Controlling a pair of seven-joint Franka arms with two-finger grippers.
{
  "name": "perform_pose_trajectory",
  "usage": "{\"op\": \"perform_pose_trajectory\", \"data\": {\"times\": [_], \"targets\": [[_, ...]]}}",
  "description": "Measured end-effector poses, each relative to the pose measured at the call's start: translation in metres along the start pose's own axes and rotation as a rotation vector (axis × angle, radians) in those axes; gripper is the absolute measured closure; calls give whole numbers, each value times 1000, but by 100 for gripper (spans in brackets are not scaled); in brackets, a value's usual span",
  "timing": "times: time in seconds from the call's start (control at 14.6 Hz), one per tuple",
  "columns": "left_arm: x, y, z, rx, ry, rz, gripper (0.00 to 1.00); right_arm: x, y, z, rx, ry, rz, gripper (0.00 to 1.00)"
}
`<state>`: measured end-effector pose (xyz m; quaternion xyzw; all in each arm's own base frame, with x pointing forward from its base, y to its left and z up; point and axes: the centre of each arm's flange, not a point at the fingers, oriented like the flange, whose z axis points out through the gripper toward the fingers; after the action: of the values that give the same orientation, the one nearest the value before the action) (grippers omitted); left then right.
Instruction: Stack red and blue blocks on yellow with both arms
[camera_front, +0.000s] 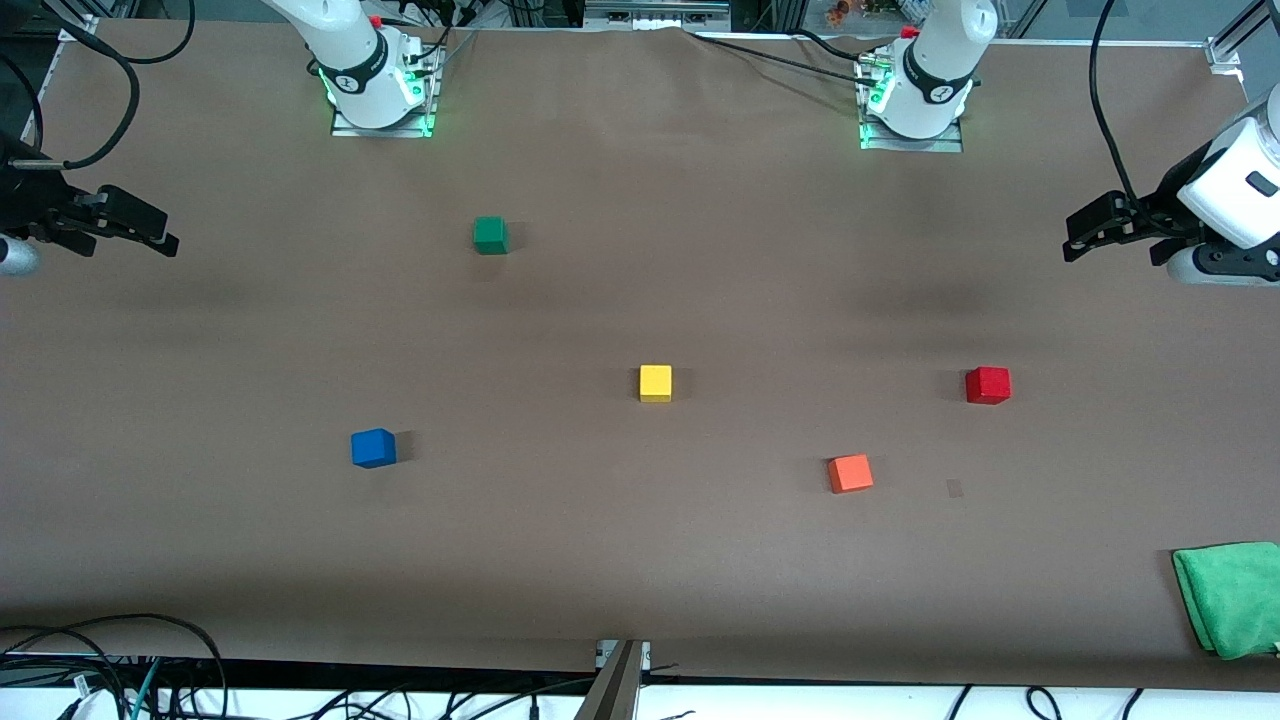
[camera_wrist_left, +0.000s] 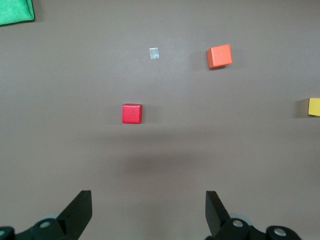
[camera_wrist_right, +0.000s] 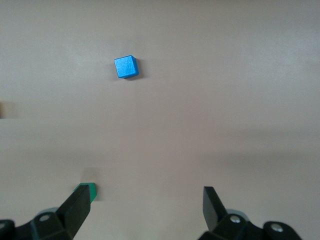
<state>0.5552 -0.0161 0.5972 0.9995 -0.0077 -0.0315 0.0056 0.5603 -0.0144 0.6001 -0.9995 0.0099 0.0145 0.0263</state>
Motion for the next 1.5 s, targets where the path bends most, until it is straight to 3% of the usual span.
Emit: {"op": "perform_pose_trajectory", "data": {"times": [1.5], "targets": [[0, 0, 12, 0, -51, 3, 0, 2, -1, 0, -26, 15, -29, 0]]}}
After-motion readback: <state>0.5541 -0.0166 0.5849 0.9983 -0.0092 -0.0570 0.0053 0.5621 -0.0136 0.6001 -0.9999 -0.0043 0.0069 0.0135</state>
